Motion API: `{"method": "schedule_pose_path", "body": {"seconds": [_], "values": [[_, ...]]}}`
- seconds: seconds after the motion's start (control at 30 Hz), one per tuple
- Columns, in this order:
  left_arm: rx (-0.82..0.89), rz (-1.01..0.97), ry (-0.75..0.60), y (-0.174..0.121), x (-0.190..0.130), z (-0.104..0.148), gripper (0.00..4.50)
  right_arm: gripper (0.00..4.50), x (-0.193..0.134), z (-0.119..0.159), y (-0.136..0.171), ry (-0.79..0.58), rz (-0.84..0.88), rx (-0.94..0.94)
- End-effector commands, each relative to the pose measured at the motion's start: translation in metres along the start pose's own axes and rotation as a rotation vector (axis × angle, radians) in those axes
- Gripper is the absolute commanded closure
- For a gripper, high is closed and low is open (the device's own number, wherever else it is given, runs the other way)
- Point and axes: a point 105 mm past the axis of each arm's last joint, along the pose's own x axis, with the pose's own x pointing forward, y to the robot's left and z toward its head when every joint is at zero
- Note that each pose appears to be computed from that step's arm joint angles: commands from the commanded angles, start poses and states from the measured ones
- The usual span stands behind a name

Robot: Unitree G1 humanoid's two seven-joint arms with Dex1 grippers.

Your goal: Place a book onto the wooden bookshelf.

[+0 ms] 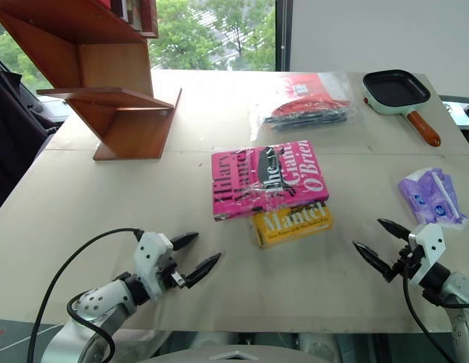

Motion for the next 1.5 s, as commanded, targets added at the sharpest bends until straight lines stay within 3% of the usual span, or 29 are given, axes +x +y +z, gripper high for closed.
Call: {"method": "schedule_pose_path", "body": {"seconds": [0.03, 0.57, 0.9, 1.17, 1.33, 1.5], "values": [[-0.011, -0.010, -0.005, -0.005, -0.003, 0.001, 0.02, 0.00, -0.004, 0.010, -0.002, -0.027, 0.002, -0.030], [-0.066, -0.002, -0.033, -0.011, -0.005, 0.001, 0.02, 0.00, -0.008, 0.005, -0.001, -0.021, 0.007, -0.024], [-0.230, -0.017, -0.138, -0.021, 0.000, 0.019, 0.02, 0.00, -0.012, 0.014, 0.003, -0.056, 0.073, -0.051], [-0.627, -0.239, -0.199, -0.043, 0.003, 0.044, 0.02, 0.00, -0.041, 0.056, 0.032, -0.171, 0.294, -0.059], [-1.011, -0.171, -0.306, -0.033, 0.004, 0.057, 0.02, 0.00, -0.050, 0.066, 0.038, -0.164, 0.293, -0.063], [-1.284, -0.211, -0.298, -0.048, 0.009, 0.062, 0.02, 0.00, -0.047, 0.068, 0.044, -0.176, 0.270, -0.053]]}}
